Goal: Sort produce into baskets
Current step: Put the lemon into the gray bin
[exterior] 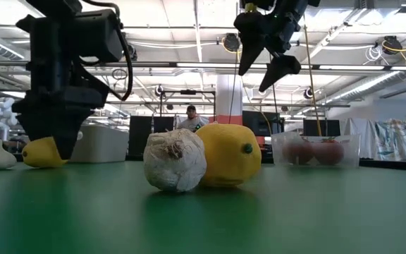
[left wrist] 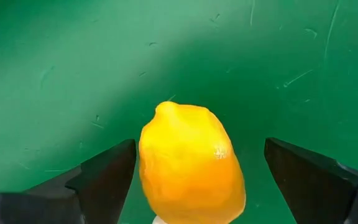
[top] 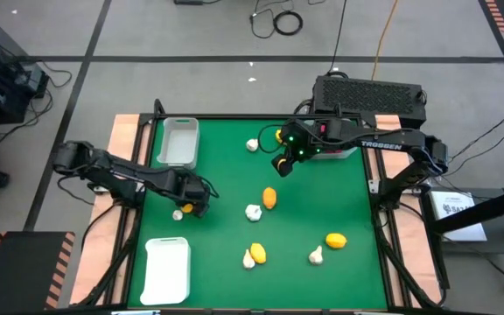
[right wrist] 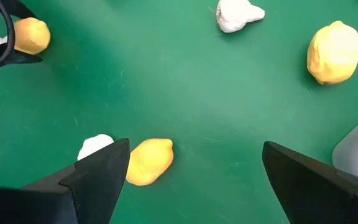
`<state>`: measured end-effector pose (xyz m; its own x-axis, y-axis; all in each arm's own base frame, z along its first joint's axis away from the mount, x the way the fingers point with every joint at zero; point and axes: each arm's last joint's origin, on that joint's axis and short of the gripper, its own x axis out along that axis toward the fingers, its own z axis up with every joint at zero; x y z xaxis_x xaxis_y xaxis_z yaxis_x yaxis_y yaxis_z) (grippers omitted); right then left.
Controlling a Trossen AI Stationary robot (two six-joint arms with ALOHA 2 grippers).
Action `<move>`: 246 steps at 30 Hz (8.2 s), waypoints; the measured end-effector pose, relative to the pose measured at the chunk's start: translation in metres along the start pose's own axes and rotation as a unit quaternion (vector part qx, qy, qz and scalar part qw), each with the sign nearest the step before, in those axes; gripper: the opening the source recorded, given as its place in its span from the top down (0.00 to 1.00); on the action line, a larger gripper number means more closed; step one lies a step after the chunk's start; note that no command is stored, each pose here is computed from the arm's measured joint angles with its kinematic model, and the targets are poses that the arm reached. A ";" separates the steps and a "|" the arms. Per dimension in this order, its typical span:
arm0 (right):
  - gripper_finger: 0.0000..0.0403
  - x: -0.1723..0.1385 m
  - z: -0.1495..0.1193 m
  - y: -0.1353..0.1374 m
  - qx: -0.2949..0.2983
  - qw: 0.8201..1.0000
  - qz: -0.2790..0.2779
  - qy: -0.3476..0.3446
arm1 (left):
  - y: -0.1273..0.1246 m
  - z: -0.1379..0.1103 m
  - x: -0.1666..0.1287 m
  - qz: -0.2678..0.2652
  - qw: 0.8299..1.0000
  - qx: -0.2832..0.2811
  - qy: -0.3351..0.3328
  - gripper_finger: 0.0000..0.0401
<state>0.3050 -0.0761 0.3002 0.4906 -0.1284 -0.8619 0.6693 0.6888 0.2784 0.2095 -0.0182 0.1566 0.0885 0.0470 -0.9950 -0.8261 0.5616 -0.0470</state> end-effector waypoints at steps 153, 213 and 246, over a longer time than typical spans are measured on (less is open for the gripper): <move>0.11 -0.090 -0.273 0.146 -0.056 0.991 0.109 -0.060 | -0.261 -0.024 -0.019 -0.158 0.756 0.609 -0.182 0.19; 0.11 -0.068 -0.229 0.141 -0.034 0.994 0.054 -0.091 | -0.113 0.085 -0.187 0.044 0.844 0.491 -0.211 0.48; 0.11 -0.017 -0.072 0.100 -0.045 0.988 0.012 -0.148 | 0.121 0.105 -0.067 0.084 0.987 0.048 -0.127 0.34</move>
<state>0.3235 0.0465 0.3120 0.6568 -0.3056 -0.6894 0.6101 0.7527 0.2476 0.1621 0.1338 0.2274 0.1016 0.3456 -0.9329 -0.7855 0.6032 0.1379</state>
